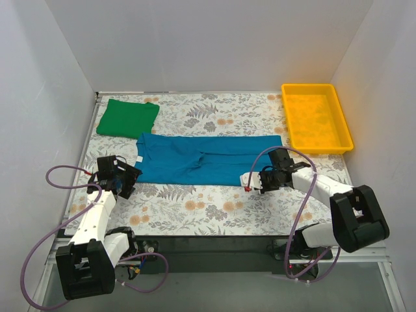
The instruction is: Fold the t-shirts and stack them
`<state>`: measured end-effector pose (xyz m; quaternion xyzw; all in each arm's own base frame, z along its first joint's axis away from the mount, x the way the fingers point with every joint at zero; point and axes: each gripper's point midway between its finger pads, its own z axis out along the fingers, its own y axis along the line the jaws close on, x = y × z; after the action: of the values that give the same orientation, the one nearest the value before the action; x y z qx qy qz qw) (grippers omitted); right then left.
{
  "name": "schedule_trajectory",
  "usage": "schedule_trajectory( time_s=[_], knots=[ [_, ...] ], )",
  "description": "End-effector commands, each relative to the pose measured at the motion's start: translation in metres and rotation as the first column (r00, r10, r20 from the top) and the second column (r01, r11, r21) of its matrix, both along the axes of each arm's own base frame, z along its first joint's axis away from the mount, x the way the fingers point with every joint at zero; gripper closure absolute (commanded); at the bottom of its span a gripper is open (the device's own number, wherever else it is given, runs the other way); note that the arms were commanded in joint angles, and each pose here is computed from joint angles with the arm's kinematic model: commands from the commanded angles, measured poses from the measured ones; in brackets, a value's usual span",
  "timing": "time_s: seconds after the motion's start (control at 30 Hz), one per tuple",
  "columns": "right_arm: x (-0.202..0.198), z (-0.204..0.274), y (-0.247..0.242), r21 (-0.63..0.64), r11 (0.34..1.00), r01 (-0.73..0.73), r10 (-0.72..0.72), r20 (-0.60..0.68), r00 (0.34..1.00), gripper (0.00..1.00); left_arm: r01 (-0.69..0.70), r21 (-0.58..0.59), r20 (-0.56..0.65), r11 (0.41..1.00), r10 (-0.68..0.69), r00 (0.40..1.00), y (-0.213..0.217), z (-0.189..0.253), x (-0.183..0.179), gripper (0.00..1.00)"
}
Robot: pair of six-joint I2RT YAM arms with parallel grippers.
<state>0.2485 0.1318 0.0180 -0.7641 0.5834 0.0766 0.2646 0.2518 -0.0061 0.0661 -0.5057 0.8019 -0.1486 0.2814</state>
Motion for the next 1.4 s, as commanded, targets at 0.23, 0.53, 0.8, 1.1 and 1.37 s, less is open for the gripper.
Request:
schedule_trajectory(
  time_s=[0.23, 0.53, 0.8, 1.1, 1.37],
  knots=[
    [-0.108, -0.014, -0.037, -0.142, 0.976, -0.166, 0.128, -0.245, 0.961, 0.99, 0.05, -0.017, 0.036, 0.999, -0.049, 0.998, -0.006, 0.003, 0.005, 0.36],
    [-0.11, 0.002, -0.027, -0.097, 0.982, -0.159, 0.132, -0.241, 0.962, 0.94, 0.188, -0.04, 0.123, 0.981, -0.182, 0.976, -0.024, 0.019, 0.015, 0.36],
    [-0.063, 0.055, 0.002, 0.007, 0.999, -0.046, 0.046, -0.087, 0.995, 0.34, 0.426, 0.025, 0.34, 0.904, -0.408, 0.847, -0.052, 0.077, 0.025, 0.37],
    [-0.026, 0.113, 0.05, 0.204, 0.979, 0.001, 0.017, -0.089, 0.996, 0.28, 0.49, 0.096, 0.367, 0.866, -0.488, 0.792, -0.055, 0.094, 0.025, 0.37],
    [0.007, 0.132, 0.097, 0.326, 0.938, 0.118, -0.03, -0.264, 0.964, 0.28, 0.499, 0.108, 0.37, 0.86, -0.501, 0.782, -0.056, 0.093, 0.023, 0.37]
  ],
)
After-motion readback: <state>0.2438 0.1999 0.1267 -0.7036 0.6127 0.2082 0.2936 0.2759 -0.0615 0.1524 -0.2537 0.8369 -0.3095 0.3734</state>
